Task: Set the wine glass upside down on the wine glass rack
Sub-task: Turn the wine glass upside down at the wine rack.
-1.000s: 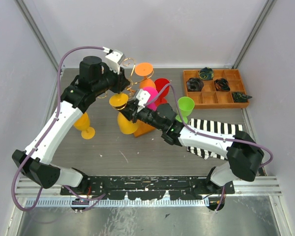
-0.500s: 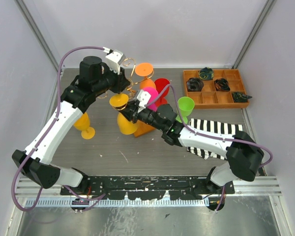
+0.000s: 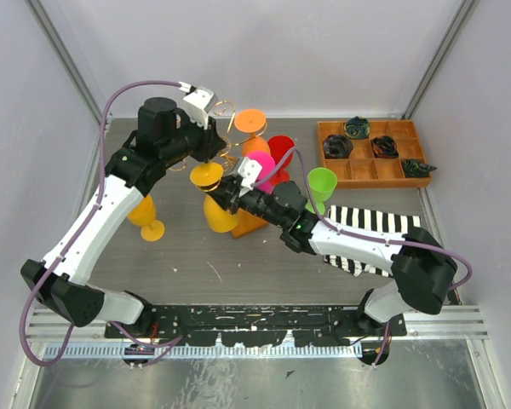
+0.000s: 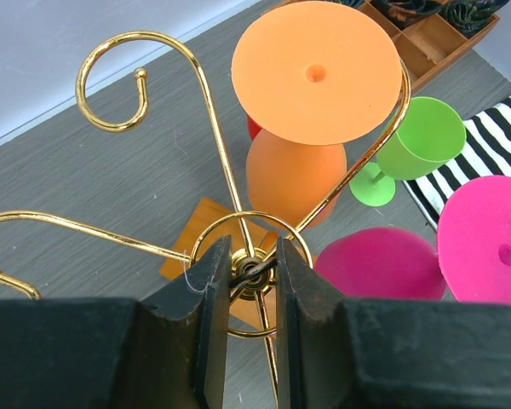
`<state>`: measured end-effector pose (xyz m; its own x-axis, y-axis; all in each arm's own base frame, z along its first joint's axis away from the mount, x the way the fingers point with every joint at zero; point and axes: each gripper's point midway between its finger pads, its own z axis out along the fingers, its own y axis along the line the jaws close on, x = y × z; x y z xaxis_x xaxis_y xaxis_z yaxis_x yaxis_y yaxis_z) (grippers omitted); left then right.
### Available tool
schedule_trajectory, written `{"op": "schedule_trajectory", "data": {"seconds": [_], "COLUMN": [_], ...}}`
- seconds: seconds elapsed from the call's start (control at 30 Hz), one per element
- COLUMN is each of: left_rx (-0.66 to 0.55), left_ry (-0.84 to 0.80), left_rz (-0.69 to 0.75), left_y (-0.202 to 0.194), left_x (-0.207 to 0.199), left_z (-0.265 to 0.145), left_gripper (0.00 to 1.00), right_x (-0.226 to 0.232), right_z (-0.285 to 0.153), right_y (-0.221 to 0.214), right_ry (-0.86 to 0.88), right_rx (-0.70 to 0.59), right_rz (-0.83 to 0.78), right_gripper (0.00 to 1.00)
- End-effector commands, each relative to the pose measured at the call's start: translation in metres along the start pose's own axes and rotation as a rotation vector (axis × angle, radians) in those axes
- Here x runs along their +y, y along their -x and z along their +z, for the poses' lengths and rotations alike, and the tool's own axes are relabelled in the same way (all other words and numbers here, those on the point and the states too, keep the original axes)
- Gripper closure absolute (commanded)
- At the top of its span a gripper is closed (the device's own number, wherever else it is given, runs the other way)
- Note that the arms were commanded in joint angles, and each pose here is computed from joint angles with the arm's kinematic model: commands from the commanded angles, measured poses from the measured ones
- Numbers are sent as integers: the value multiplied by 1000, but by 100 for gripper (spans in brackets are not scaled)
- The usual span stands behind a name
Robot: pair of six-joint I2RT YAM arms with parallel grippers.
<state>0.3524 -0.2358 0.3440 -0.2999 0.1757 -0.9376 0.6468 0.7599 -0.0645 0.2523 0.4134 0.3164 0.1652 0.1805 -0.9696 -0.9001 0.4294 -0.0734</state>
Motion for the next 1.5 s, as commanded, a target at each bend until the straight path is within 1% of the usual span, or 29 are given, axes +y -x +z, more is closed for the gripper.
{"op": "schedule_trajectory", "data": {"seconds": [0.0, 0.23, 0.33, 0.73, 0.9, 1.07, 1.2, 1.47], "left_rx": [-4, -7, -7, -9, -9, -8, -7, -6], "left_ry": [-26, -28, -28, -29, -29, -27, -27, -28], "left_rz": [-13, -14, -15, -15, -15, -16, -16, -17], "left_y": [3, 4, 4, 5, 4, 3, 3, 3], "left_x": [-6, -6, -6, -7, -7, -6, -7, -7], "left_z": [7, 7, 7, 5, 5, 5, 5, 6], "left_gripper": [100, 100, 100, 100, 100, 100, 100, 100], "right_x": [71, 73, 73, 69, 67, 59, 50, 29], "right_z": [0, -3, -3, -3, -5, -8, -13, -20], "right_y": [36, 33, 33, 36, 36, 37, 40, 38], "right_ry": [319, 325, 324, 301, 283, 235, 180, 53], "right_rx": [-68, -59, -58, -72, -75, -79, -84, -52], "right_rz": [1, 12, 10, 14, 14, 8, 6, 7], "right_gripper": [78, 74, 70, 68, 69, 76, 80, 85]}}
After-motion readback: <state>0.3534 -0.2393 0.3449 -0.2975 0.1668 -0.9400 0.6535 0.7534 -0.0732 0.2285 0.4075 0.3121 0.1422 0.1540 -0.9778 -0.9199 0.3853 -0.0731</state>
